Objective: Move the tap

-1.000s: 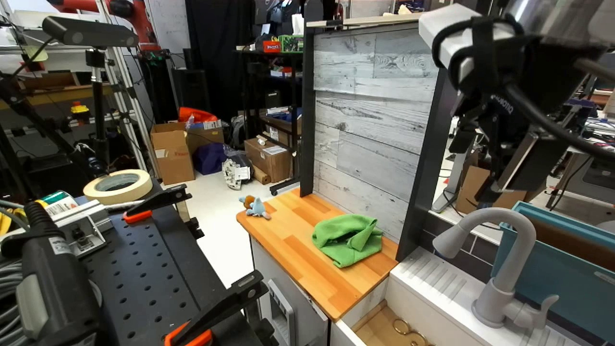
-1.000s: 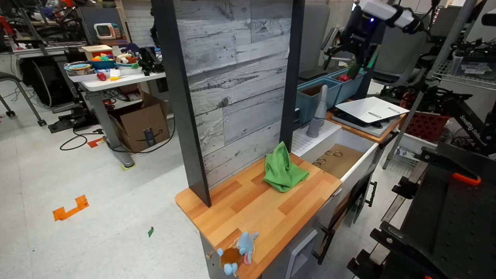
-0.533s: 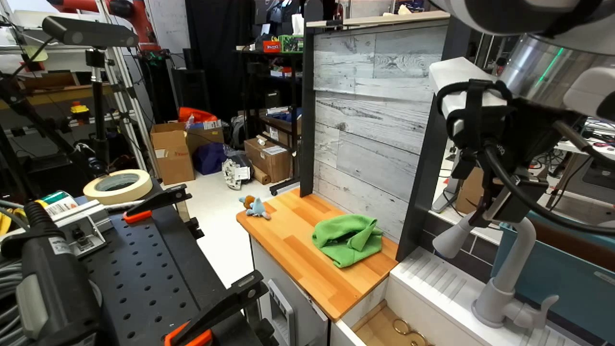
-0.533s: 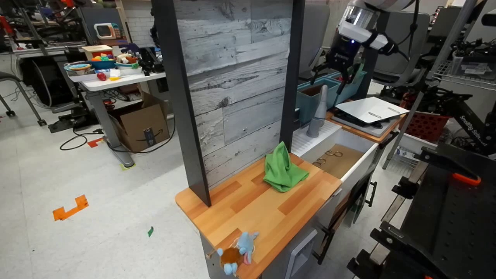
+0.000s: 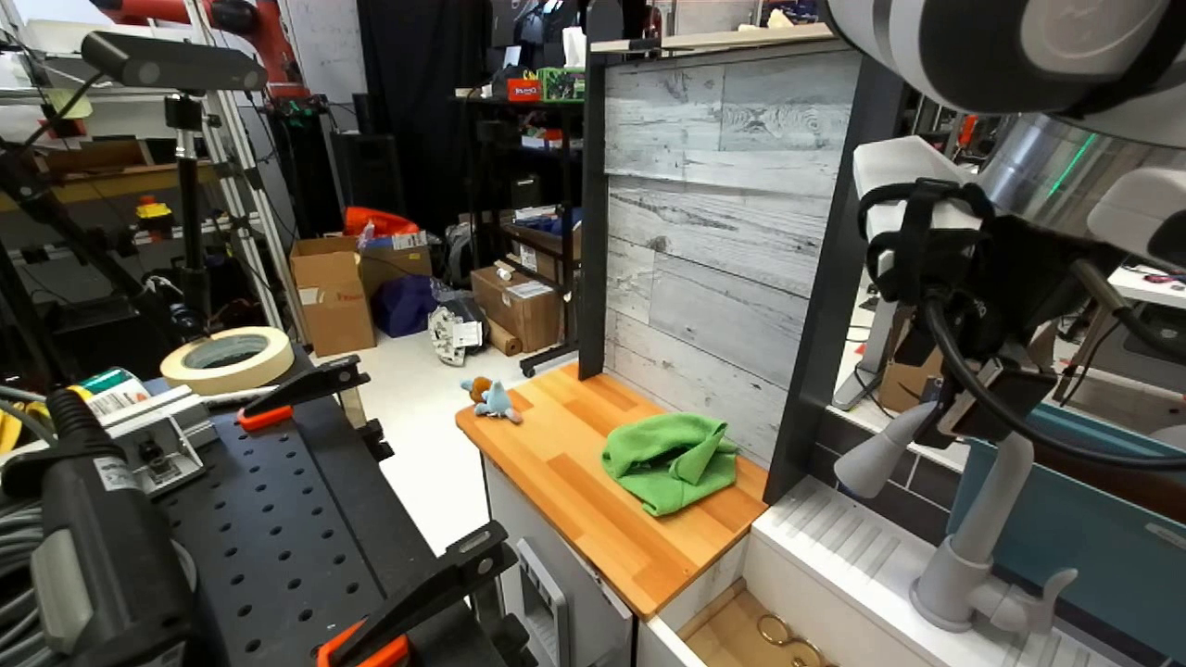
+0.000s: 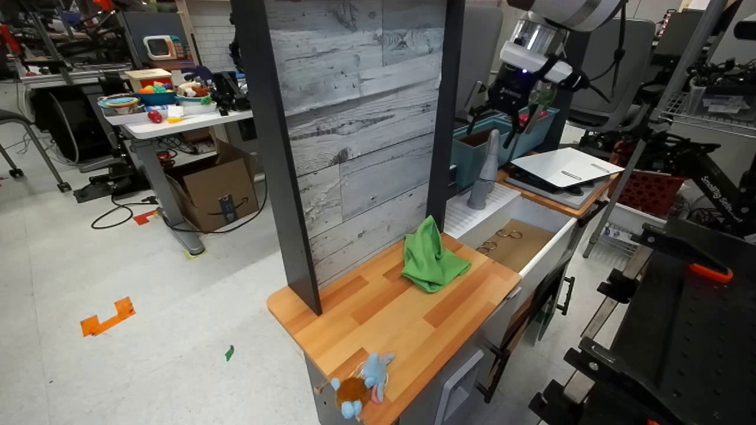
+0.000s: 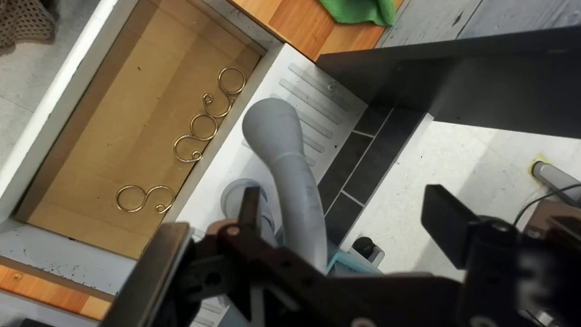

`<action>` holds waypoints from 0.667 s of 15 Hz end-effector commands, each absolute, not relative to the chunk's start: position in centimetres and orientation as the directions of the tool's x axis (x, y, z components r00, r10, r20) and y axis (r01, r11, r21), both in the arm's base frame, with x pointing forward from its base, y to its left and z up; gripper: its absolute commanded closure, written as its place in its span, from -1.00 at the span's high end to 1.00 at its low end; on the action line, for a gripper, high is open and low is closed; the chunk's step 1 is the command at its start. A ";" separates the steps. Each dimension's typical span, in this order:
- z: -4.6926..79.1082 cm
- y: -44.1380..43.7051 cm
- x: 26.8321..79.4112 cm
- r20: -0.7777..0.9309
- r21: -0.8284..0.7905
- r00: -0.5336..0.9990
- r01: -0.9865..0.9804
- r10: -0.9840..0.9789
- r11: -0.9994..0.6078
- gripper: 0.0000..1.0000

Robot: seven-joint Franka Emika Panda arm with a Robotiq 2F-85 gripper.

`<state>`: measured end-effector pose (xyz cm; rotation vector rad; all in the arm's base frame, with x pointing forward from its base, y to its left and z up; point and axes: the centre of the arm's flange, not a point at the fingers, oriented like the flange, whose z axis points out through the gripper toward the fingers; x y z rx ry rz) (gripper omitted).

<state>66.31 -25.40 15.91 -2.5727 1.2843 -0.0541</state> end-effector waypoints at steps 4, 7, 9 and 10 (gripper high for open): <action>15.7 -26.4 67.9 -0.108 -0.233 0.550 -0.824 -0.828 -0.517 -0.29; 15.7 -26.9 67.0 -0.125 -0.186 0.539 -0.837 -0.833 -0.514 -0.72; 15.8 -27.2 66.5 -0.138 -0.151 0.538 -0.841 -0.832 -0.519 -0.97; 15.9 -27.3 66.3 -0.141 -0.130 0.551 -0.834 -0.822 -0.536 -0.88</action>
